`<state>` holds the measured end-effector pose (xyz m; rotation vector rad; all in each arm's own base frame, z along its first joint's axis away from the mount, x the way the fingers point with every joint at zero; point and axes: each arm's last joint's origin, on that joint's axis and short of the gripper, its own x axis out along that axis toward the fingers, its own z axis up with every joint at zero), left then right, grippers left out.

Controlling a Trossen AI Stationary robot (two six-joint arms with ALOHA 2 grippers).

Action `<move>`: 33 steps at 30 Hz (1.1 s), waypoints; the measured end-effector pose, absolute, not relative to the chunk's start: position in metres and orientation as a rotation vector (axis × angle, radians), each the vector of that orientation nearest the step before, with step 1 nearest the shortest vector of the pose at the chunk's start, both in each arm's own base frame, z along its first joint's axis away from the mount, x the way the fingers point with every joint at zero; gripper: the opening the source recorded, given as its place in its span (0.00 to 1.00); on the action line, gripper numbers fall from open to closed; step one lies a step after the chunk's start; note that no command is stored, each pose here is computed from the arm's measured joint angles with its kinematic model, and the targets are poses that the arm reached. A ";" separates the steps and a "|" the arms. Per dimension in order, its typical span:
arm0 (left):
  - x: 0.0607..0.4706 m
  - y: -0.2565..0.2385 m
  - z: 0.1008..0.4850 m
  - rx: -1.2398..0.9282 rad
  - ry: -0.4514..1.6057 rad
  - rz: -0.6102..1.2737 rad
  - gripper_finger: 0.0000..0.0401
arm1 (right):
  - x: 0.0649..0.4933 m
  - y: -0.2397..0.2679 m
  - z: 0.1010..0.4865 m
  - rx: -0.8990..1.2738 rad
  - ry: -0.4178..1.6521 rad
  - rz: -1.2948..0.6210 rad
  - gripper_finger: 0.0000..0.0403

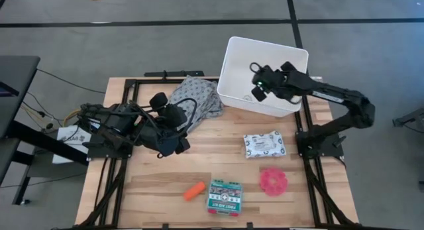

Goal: Pick & place medical supplies in basket/bin
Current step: Put the white gauze in the white bin, then put the orange bandage in the white bin

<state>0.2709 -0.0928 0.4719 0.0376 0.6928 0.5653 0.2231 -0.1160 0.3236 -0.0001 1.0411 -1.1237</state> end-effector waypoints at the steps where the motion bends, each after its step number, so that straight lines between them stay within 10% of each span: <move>1: 0.271 -0.093 0.472 0.038 0.693 0.565 0.50 | 0.226 -0.120 0.319 -0.005 1.059 -1.148 0.34; 16: 0.271 -0.093 0.472 0.037 0.693 0.565 0.50 | 0.242 -0.146 0.289 -0.108 1.250 -1.202 0.45; 33: 0.288 -0.110 0.452 -0.044 0.863 0.370 0.50 | 0.215 -0.032 0.425 -0.076 0.687 -0.831 0.38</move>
